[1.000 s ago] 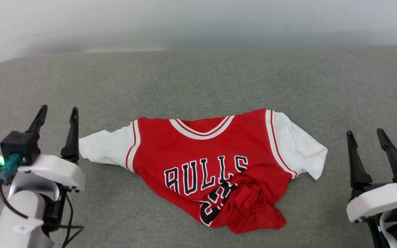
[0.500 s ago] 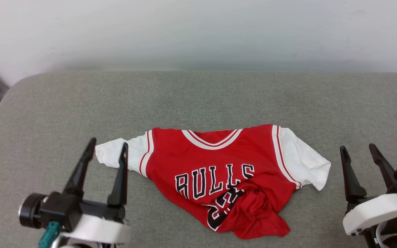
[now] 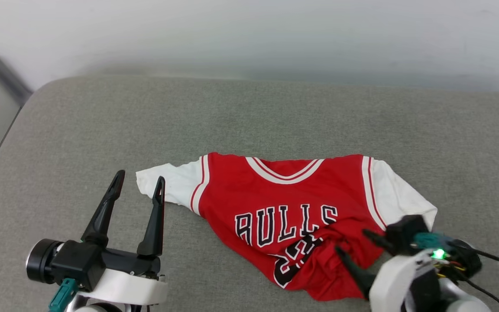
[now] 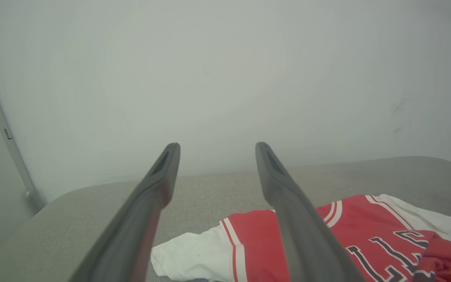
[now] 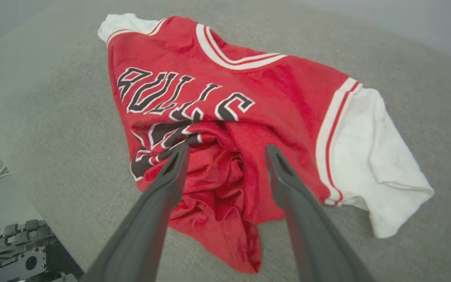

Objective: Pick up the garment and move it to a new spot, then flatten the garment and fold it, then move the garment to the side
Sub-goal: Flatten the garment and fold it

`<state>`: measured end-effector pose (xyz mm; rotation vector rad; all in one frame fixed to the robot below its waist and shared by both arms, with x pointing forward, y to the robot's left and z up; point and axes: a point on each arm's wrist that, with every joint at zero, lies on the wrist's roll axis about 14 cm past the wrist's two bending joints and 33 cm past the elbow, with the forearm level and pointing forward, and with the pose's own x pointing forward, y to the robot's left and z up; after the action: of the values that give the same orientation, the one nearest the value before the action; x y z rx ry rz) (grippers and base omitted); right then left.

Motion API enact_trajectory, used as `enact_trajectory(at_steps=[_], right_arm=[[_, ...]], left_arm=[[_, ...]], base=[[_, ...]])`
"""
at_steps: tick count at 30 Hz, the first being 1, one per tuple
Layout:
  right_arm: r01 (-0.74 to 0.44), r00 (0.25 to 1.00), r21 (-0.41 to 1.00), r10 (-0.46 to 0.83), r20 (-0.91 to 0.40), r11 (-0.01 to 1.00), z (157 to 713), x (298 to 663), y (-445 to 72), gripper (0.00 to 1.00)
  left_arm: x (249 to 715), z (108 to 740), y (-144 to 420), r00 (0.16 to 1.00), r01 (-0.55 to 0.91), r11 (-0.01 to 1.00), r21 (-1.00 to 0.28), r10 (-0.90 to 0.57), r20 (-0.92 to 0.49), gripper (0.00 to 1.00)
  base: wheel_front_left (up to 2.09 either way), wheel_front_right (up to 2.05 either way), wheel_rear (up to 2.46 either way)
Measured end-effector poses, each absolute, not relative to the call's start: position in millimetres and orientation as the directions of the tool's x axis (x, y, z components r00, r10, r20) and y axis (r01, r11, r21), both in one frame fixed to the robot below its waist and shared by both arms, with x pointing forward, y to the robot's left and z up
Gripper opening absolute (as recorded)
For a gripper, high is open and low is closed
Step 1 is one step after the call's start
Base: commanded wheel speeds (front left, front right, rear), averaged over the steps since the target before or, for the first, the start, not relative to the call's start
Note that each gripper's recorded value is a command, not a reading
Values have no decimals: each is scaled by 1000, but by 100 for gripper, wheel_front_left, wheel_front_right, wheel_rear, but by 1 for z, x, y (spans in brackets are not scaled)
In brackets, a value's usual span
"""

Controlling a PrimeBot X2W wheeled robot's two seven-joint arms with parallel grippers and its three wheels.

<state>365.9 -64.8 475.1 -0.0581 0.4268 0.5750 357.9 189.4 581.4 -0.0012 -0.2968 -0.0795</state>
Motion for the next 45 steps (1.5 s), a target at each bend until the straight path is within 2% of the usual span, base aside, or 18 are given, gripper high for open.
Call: enact_trajectory(at_steps=[2,4,7,17,18,19,23,24,30,36,39,40,41,43,45], right_arm=[[-603,673,65,551,-492,795,463,360,-50,100],[-641,628,50,560,-541,766,457,362,-42,100],[-676,539,44,535,-651,735,433,360,-37,100],[-709,344,61,419,-840,703,373,354,-43,98],[-710,333,59,408,-850,702,370,353,-45,42],[-711,330,55,401,-855,701,368,353,-46,0],[-695,315,50,365,-876,718,365,351,-63,0],[-633,314,24,286,-905,774,366,340,-105,0],[-531,315,5,202,-927,848,366,314,-153,0],[-461,273,54,200,-941,886,359,276,-160,0],[-442,277,70,210,-938,894,360,268,-157,0],[-437,298,68,216,-930,897,363,270,-156,85],[-427,321,70,223,-920,901,366,272,-154,100],[-417,359,82,247,-900,905,374,276,-149,100],[-401,437,104,290,-851,910,391,289,-142,100]], left_arm=[[358,578,191,957,74,997,4,-72,282,100],[357,575,192,960,70,998,1,-68,273,100],[358,574,195,961,57,998,-6,-53,272,100],[350,561,215,973,-12,1000,-17,16,232,100],[350,560,216,973,-18,1000,-15,21,229,100],[349,559,217,973,-22,1000,-17,25,228,100],[349,557,217,974,-22,1000,-19,26,223,100],[353,555,211,975,-3,1000,-27,9,222,100],[358,554,198,975,37,998,-41,-27,223,100],[362,550,194,976,54,997,-47,-42,215,100],[362,549,193,976,60,997,-46,-49,213,100],[362,549,192,976,60,997,-44,-50,212,100],[362,548,192,976,63,997,-44,-53,210,100],[361,547,192,977,64,997,-46,-53,206,100],[361,548,192,976,65,997,-45,-54,210,100]], base=[[0,0,0],[0,0,0],[0,0,0],[0,0,0],[0,0,0],[0,0,0],[0,0,0],[0,0,0],[0,0,0],[0,0,0],[0,0,0],[0,0,0],[0,0,0],[0,0,0],[0,0,0]])
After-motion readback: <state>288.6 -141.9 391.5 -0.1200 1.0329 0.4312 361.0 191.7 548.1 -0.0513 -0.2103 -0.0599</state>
